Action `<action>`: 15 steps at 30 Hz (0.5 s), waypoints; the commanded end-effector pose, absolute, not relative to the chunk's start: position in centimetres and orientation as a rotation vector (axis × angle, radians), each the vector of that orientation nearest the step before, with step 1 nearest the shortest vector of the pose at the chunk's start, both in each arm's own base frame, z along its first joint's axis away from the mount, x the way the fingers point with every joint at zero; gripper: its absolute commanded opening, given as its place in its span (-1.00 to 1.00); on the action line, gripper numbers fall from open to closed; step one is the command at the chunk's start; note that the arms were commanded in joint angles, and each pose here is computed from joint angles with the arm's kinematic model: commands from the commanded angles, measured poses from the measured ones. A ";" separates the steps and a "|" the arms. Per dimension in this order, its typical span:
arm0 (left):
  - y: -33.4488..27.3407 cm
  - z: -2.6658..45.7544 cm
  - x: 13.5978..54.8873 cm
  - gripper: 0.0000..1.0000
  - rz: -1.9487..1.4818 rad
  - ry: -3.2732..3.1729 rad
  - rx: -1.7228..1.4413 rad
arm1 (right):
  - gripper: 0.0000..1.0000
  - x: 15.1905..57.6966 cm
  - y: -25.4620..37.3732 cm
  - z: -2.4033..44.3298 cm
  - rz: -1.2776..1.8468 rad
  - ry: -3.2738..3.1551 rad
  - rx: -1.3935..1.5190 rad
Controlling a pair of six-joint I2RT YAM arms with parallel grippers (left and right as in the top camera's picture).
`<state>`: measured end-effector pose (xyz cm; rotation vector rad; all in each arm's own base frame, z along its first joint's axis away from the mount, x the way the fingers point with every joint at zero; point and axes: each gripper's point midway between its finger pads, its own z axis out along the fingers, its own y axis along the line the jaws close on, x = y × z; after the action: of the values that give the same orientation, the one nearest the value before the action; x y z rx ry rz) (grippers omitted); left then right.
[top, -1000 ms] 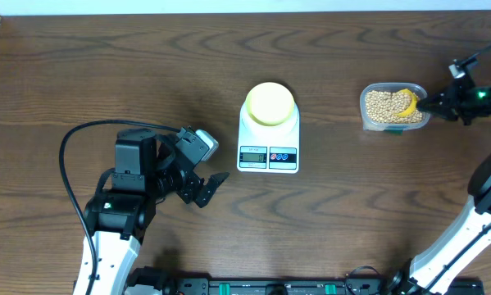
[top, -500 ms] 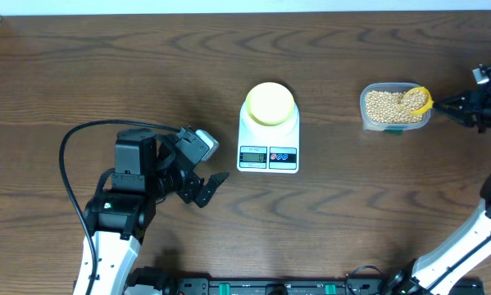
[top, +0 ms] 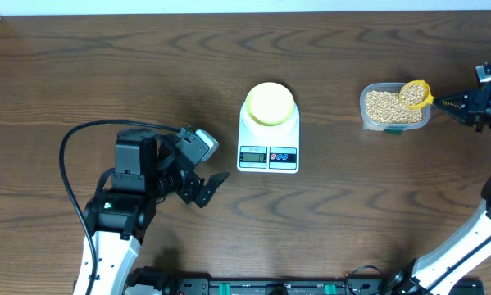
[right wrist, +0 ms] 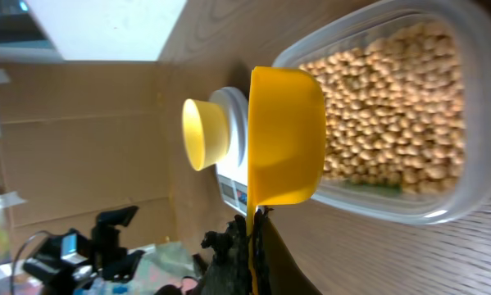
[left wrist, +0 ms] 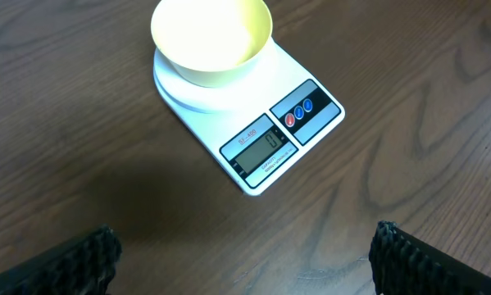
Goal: Scoop item into bowl and weigh 50g on scale
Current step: 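Lift the filled scoop and carry it left toward the bowl on the scale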
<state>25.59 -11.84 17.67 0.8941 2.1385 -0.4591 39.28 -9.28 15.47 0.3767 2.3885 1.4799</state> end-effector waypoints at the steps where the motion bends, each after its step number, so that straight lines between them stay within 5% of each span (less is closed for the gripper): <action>1: -11.9 18.1 25.8 0.98 -0.464 2.122 0.898 | -0.98 40.1 -7.9 17.1 1.564 2.271 0.316; 15: -11.9 18.1 25.8 0.98 -0.464 2.122 0.898 | -0.98 41.9 -0.1 19.4 1.793 2.211 0.237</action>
<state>25.59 -11.84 17.67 0.8941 2.1385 -0.4591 41.38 -2.17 18.50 0.2309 2.2582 1.7016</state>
